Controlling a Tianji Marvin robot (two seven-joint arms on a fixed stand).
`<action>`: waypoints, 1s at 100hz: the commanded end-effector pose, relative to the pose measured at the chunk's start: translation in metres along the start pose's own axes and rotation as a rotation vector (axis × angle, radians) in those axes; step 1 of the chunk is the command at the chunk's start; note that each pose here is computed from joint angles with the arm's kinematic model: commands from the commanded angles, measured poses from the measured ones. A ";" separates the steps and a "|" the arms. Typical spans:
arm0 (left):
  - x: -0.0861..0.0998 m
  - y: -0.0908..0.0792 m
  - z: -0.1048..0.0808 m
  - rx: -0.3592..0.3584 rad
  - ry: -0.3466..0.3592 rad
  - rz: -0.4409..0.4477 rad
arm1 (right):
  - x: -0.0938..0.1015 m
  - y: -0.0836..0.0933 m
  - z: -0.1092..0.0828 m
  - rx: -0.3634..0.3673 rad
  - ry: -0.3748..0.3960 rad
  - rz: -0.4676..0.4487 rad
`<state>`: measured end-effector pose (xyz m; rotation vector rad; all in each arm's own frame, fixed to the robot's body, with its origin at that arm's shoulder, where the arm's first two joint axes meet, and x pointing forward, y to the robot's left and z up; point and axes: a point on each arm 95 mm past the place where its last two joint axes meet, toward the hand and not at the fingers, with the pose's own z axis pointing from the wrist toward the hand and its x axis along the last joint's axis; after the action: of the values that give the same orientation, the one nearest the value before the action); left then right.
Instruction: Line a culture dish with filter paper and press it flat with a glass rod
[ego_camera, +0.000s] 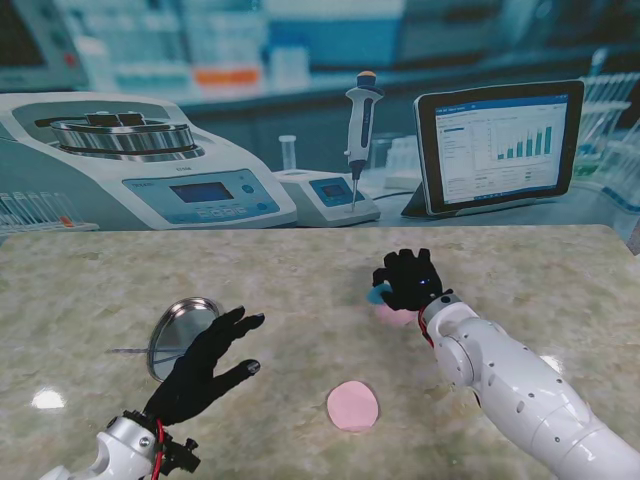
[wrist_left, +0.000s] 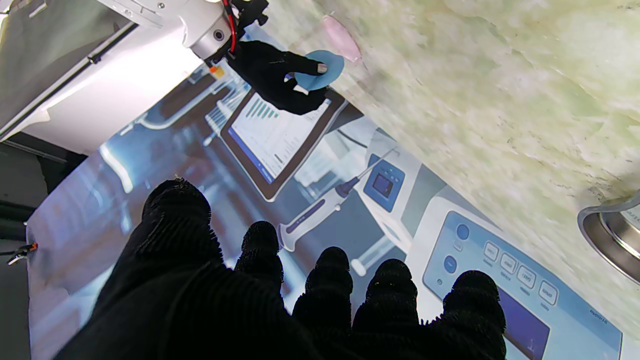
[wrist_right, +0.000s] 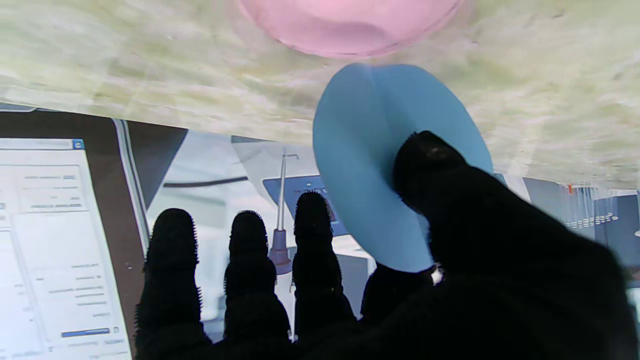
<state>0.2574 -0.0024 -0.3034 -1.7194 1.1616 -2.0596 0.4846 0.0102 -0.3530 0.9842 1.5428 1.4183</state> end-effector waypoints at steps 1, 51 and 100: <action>0.002 0.000 -0.001 -0.001 0.002 0.000 | -0.008 -0.001 -0.002 0.001 -0.015 -0.009; 0.004 -0.001 -0.002 -0.010 -0.001 0.008 | -0.019 -0.007 0.005 0.004 -0.033 0.014; 0.007 0.000 -0.004 -0.016 0.002 0.008 | -0.019 -0.008 0.008 0.007 -0.025 -0.038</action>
<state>0.2542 -0.0039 -0.2989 -1.7120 1.1789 -2.0572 0.4994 -0.0044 -0.3578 0.9682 1.5369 1.3825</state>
